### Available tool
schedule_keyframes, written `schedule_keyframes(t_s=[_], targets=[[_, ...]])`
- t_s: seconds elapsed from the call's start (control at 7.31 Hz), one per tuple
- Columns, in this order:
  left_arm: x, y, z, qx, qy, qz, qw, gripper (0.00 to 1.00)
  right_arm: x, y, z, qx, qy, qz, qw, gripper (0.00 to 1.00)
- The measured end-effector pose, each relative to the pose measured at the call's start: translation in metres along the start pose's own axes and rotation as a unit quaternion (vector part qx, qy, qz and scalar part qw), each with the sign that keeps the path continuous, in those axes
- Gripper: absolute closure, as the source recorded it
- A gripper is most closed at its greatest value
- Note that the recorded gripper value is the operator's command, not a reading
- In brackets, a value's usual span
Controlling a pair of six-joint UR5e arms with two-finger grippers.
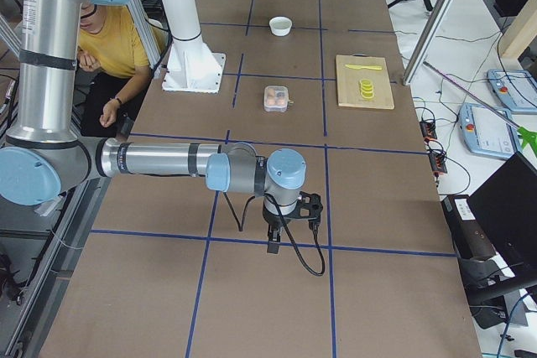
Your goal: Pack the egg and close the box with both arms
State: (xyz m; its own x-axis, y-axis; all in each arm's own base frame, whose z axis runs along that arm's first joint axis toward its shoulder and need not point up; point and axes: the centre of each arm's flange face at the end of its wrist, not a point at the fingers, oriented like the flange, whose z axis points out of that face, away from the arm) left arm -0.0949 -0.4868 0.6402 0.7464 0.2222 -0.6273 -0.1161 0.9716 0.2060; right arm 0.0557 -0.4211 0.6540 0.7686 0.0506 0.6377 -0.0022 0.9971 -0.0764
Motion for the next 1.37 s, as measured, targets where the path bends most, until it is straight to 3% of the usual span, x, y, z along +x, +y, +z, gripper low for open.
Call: schedule_keyframes(t_s=[1.37], targets=[[-0.0015,0.0043,0.0052,-0.004,0.003,-0.001,1.0,0.0,-0.0012,-0.0011,-0.0004,0.0,0.0,-0.002,1.0,0.0]])
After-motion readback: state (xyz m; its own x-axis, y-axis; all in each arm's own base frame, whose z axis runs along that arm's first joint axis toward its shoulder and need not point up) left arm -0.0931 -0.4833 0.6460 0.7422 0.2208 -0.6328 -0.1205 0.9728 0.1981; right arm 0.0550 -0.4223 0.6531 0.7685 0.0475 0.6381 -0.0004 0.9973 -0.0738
